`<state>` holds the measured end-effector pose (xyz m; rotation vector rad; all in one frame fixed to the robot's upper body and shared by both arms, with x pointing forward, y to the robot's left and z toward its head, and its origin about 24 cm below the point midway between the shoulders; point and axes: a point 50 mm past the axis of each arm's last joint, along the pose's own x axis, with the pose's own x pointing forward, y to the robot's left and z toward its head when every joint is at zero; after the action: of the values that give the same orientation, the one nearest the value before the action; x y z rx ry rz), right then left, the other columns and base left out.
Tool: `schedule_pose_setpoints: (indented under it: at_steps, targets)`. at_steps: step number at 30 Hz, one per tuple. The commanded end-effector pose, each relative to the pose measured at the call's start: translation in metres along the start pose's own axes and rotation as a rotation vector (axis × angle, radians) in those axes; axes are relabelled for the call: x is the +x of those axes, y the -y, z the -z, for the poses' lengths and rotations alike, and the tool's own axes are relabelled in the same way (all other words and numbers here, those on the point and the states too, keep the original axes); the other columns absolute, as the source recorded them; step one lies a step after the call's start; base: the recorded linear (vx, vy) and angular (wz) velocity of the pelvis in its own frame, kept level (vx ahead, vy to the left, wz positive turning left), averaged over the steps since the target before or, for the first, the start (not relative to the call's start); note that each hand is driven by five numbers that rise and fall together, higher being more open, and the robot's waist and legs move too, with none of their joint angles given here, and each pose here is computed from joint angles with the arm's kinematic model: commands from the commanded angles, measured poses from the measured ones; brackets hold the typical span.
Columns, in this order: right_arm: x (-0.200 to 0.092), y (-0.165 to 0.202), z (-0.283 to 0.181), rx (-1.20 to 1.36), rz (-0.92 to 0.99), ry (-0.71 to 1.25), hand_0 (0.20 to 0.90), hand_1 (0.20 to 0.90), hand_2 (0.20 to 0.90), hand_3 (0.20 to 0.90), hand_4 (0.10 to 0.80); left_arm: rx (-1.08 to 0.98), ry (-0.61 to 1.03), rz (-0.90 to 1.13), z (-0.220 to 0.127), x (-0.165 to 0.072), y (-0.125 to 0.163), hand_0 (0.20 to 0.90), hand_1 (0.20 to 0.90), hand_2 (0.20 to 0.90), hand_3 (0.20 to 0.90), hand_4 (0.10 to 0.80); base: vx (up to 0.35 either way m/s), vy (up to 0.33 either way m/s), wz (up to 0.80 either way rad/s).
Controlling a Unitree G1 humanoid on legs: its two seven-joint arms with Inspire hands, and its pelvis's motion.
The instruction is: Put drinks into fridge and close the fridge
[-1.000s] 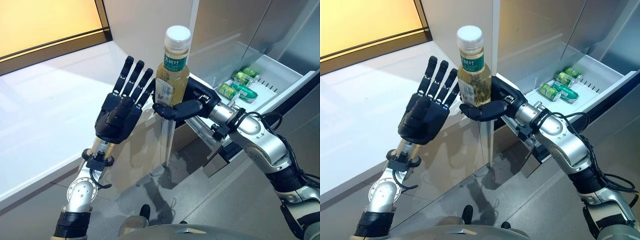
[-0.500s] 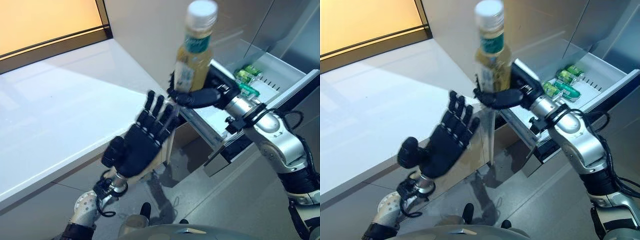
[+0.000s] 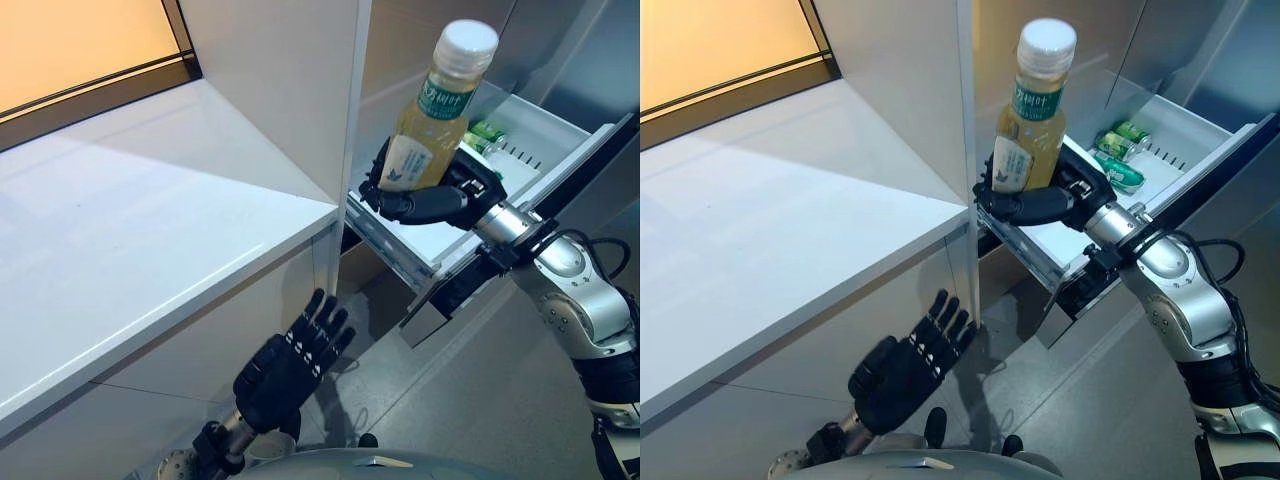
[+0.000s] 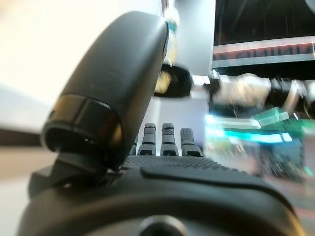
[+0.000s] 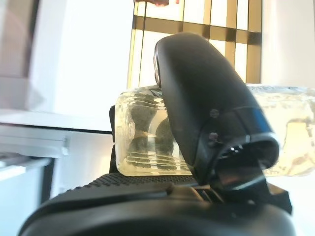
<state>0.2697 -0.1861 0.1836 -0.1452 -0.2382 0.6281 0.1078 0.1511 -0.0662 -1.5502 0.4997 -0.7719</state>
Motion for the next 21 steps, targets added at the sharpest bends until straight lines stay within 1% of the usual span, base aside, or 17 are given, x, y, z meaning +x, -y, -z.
schedule_pose_setpoints:
  at_steps: [1, 3, 4, 7, 9, 10, 12, 13, 15, 16, 18, 19, 21]
  targets:
    - [-0.012, 0.011, -0.084, -0.067, -0.002, 0.442, 0.3, 0.3, 0.3, 0.2, 0.1, 0.06, -0.008, -0.107, 0.001, -0.01, -0.012, 0.9, 0.9, 0.9, 0.9, 0.8, 0.003, 0.026, -0.16]
    - [-0.016, 0.015, -0.08, -0.046, 0.009, 0.428, 0.3, 0.3, 0.3, 0.2, 0.1, 0.1, -0.004, -0.261, 0.0, -0.02, -0.023, 0.9, 0.9, 0.9, 0.9, 0.8, 0.004, 0.013, -0.09]
    - [-0.017, 0.015, -0.079, -0.043, 0.01, 0.425, 0.3, 0.3, 0.3, 0.2, 0.1, 0.112, -0.005, -0.287, -0.001, -0.021, -0.025, 0.9, 0.9, 0.9, 0.9, 0.8, 0.007, 0.008, -0.06]
    - [-0.023, 0.02, -0.076, -0.032, 0.029, 0.406, 0.3, 0.3, 0.3, 0.2, 0.1, 0.197, 0.007, -0.488, -0.006, -0.036, -0.036, 0.9, 0.9, 0.9, 0.9, 0.8, 0.014, 0.005, -0.04]
    - [-0.026, 0.023, -0.075, -0.042, 0.052, 0.396, 0.3, 0.3, 0.3, 0.2, 0.1, 0.314, 0.035, -0.612, -0.017, -0.044, -0.039, 0.9, 0.9, 0.9, 0.9, 0.8, 0.033, 0.01, -0.05]
    - [-0.028, 0.026, -0.075, -0.049, 0.077, 0.389, 0.3, 0.3, 0.3, 0.2, 0.1, 0.38, 0.017, -0.673, -0.022, -0.049, -0.041, 0.9, 0.9, 0.9, 0.9, 0.8, 0.054, 0.013, -0.07]
    - [-0.03, 0.031, -0.073, -0.06, 0.113, 0.377, 0.3, 0.3, 0.3, 0.2, 0.1, 0.513, -0.011, -0.759, -0.031, -0.054, -0.042, 0.9, 0.9, 0.9, 0.9, 0.8, 0.026, 0.009, -0.06]
    - [-0.031, 0.033, -0.072, -0.07, 0.136, 0.367, 0.3, 0.3, 0.3, 0.2, 0.1, 0.574, -0.05, -0.807, -0.032, -0.056, -0.043, 0.9, 0.9, 0.9, 0.9, 0.8, 0.036, 0.007, -0.07]
    - [-0.034, 0.037, -0.07, -0.077, 0.171, 0.349, 0.3, 0.3, 0.3, 0.2, 0.1, 0.586, -0.06, -0.818, -0.032, -0.056, -0.044, 0.9, 0.9, 0.9, 0.9, 0.8, 0.027, 0.004, -0.05]
    - [-0.035, 0.039, -0.068, -0.079, 0.195, 0.33, 0.3, 0.3, 0.3, 0.2, 0.1, 0.593, -0.036, -0.865, -0.031, -0.059, -0.048, 0.9, 0.9, 0.9, 0.9, 0.8, 0.0, 0.0, 0.0]
    - [-0.041, 0.045, -0.059, -0.085, 0.256, 0.287, 0.3, 0.3, 0.3, 0.2, 0.1, 0.712, -0.095, -1.0, -0.03, -0.067, -0.053, 0.9, 0.9, 0.9, 0.9, 0.8, 0.042, -0.006, -0.06]
    - [-0.042, 0.046, -0.058, -0.088, 0.266, 0.278, 0.3, 0.3, 0.3, 0.2, 0.1, 0.731, -0.106, -1.03, -0.029, -0.069, -0.055, 0.9, 0.9, 0.9, 0.9, 0.8, 0.04, -0.016, -0.07]
    - [-0.046, 0.048, -0.055, -0.118, 0.296, 0.247, 0.3, 0.3, 0.3, 0.2, 0.1, 0.766, -0.103, -1.136, -0.028, -0.079, -0.059, 0.9, 0.9, 0.9, 0.9, 0.8, 0.042, -0.017, -0.05]
